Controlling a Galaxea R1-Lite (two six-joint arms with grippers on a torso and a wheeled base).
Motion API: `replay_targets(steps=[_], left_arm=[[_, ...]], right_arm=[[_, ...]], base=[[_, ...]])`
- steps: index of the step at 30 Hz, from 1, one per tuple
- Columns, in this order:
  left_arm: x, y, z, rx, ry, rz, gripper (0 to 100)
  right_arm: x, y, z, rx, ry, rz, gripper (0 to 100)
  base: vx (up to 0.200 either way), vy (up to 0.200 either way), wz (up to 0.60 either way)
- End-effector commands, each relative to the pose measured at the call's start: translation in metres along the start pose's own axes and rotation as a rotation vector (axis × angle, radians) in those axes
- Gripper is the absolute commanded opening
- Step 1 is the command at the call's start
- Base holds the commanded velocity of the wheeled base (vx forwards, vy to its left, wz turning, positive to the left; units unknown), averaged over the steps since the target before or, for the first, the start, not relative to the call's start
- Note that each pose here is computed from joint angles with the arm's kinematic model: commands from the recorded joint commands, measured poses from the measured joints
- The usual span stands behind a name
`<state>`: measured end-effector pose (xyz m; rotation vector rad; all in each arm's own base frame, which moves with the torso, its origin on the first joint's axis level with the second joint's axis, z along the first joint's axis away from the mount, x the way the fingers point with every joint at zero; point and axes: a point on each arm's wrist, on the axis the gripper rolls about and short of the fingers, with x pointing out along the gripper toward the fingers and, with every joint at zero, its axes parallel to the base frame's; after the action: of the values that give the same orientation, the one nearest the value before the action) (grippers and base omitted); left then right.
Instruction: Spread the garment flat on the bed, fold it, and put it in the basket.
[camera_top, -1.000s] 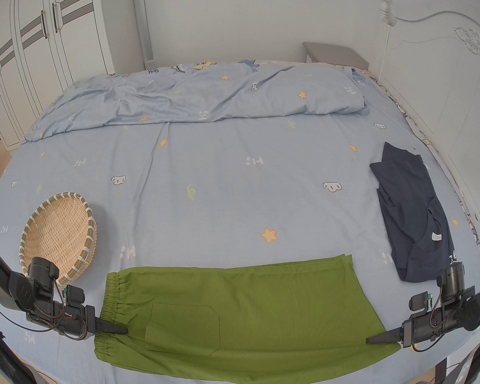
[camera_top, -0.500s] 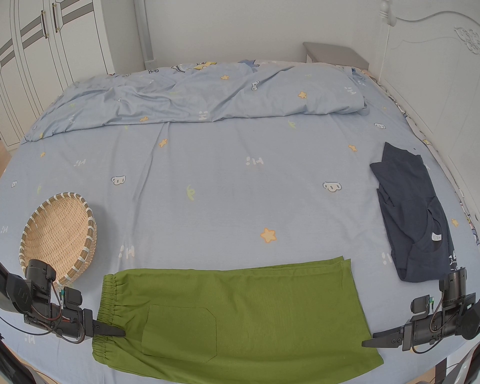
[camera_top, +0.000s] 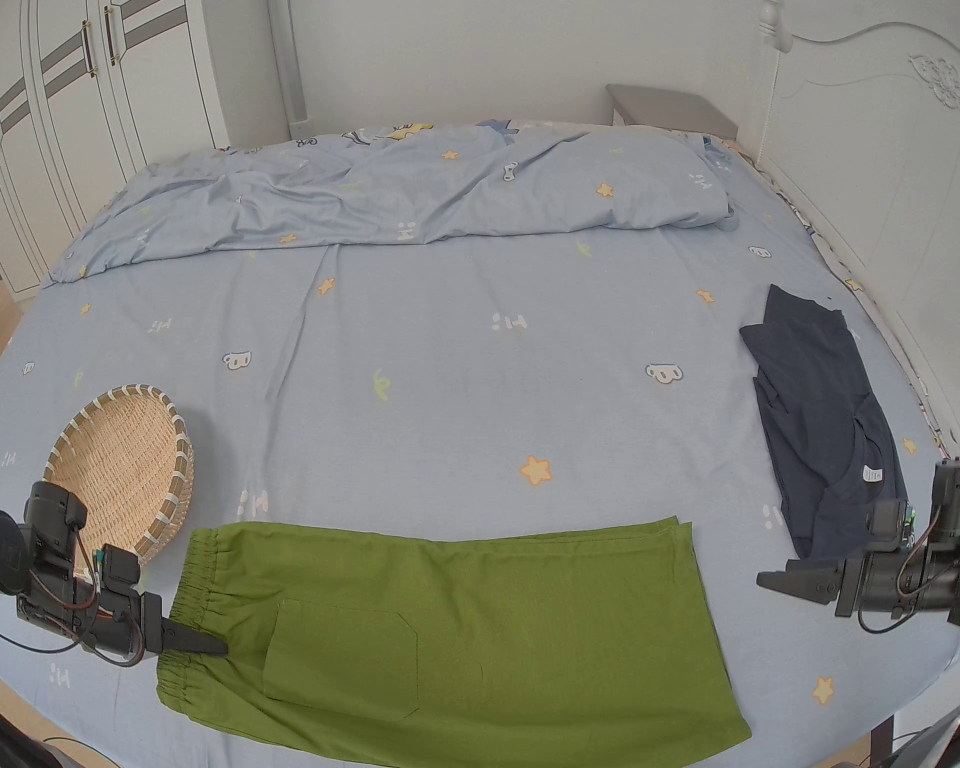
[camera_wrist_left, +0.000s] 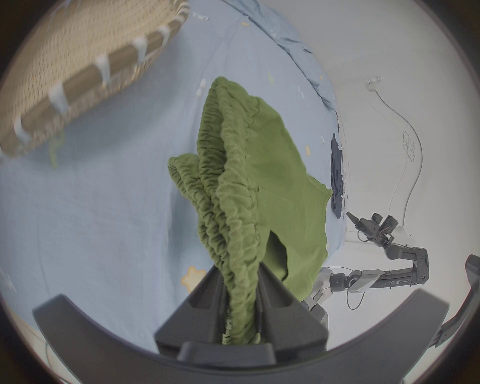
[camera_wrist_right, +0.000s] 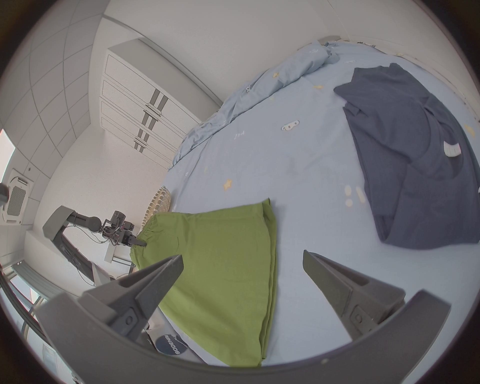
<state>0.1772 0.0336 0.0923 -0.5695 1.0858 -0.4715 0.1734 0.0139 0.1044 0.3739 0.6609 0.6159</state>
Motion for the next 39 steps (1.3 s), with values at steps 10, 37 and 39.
replay_targets(steps=[10, 37, 39], left_arm=[[-0.042, -0.045, 0.044, 0.211, -0.089, 0.152, 0], [-0.022, -0.185, 0.033, 0.549, -0.104, 0.239, 0], [-0.021, -0.194, 0.031, 0.579, -0.103, 0.217, 0]], right_arm=[[-0.028, 0.056, 0.079, -0.063, -0.061, -0.019, 100], [-0.023, 0.06, 0.076, -0.071, -0.035, 0.003, 100], [-0.023, 0.06, 0.076, -0.071, -0.034, 0.005, 100]], base=[[0.0, 0.0, 0.0], [0.0, 0.0, 0.0], [0.0, 0.0, 0.0]])
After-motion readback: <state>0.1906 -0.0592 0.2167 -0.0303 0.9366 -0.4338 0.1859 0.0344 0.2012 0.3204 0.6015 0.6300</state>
